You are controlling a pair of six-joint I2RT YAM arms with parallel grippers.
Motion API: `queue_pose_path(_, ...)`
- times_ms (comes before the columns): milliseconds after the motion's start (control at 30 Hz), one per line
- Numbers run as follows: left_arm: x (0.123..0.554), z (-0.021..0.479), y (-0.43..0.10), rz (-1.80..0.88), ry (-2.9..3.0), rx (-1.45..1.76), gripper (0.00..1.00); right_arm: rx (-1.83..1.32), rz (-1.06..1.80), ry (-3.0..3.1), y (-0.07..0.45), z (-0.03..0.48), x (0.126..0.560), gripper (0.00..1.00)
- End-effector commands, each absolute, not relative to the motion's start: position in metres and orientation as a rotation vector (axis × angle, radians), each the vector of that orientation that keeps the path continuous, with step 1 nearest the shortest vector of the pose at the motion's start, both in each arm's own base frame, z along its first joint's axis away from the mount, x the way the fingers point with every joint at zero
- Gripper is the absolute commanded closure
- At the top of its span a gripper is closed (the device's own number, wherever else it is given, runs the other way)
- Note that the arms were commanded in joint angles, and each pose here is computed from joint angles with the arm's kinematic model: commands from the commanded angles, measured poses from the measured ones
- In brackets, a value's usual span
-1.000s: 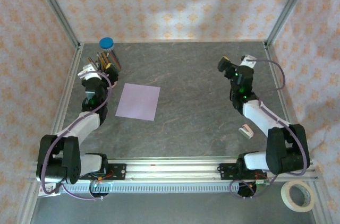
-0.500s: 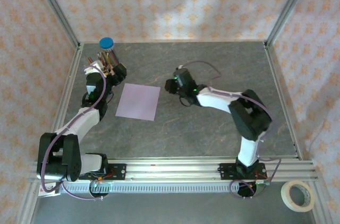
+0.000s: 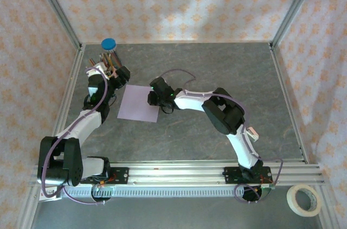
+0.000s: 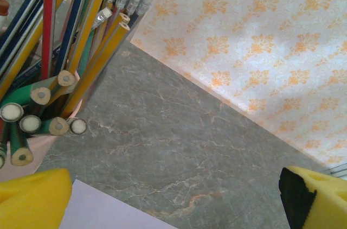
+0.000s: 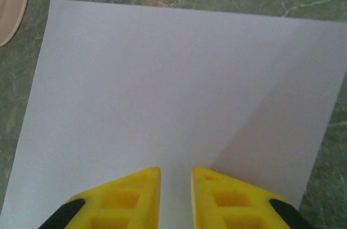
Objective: Fold a paper plane with a square sheet of paper (pick it up from the middle)
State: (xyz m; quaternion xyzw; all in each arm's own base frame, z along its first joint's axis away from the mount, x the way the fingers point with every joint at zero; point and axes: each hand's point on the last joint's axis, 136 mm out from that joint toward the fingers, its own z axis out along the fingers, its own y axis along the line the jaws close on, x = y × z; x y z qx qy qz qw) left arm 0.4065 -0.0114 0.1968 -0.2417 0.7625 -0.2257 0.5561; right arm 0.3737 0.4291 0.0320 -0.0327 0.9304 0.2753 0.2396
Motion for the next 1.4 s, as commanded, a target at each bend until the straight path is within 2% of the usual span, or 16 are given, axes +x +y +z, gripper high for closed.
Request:
queue_pose_path(0,0.413,0.204,-0.020,-0.587,1.811,-0.563,0.01,-0.087,0.552,2.623,0.404,0.009,0.374,0.77)
queue_pose_path(233,0.421,0.194,-0.027,-0.608,1.863,-0.538,0.01,-0.114,0.275,2.706,0.339,-0.012,0.382,0.74)
queue_pose_path(367,0.425,0.190,-0.034,-0.648,1.898,-0.526,0.01,-0.101,0.223,2.742,0.292,-0.014,0.377,0.72)
queue_pose_path(633,0.432,0.177,-0.054,-0.742,1.968,-0.508,0.01,-0.298,0.208,2.924,0.220,-0.030,0.307,0.69)
queue_pose_path(733,0.434,0.172,-0.065,-0.767,2.002,-0.485,0.01,-0.283,0.268,2.907,0.217,-0.020,0.301,0.66)
queue_pose_path(867,0.437,0.161,-0.081,-0.757,2.067,-0.469,0.01,-0.065,0.444,2.792,0.235,0.014,0.322,0.60)
queue_pose_path(1067,0.431,0.141,-0.124,-0.776,2.155,-0.434,0.01,0.357,0.657,2.476,0.243,0.080,0.365,0.30)
queue_pose_path(1133,0.427,0.133,-0.140,-0.796,2.184,-0.423,0.01,0.419,0.675,2.433,0.240,0.083,0.369,0.25)
queue_pose_path(1233,0.419,0.118,-0.164,-0.829,2.246,-0.401,0.01,0.412,0.665,2.484,0.242,0.071,0.369,0.25)
queue_pose_path(1367,0.406,0.101,-0.193,-0.828,2.346,-0.350,0.01,0.391,0.658,2.554,0.248,0.052,0.370,0.31)
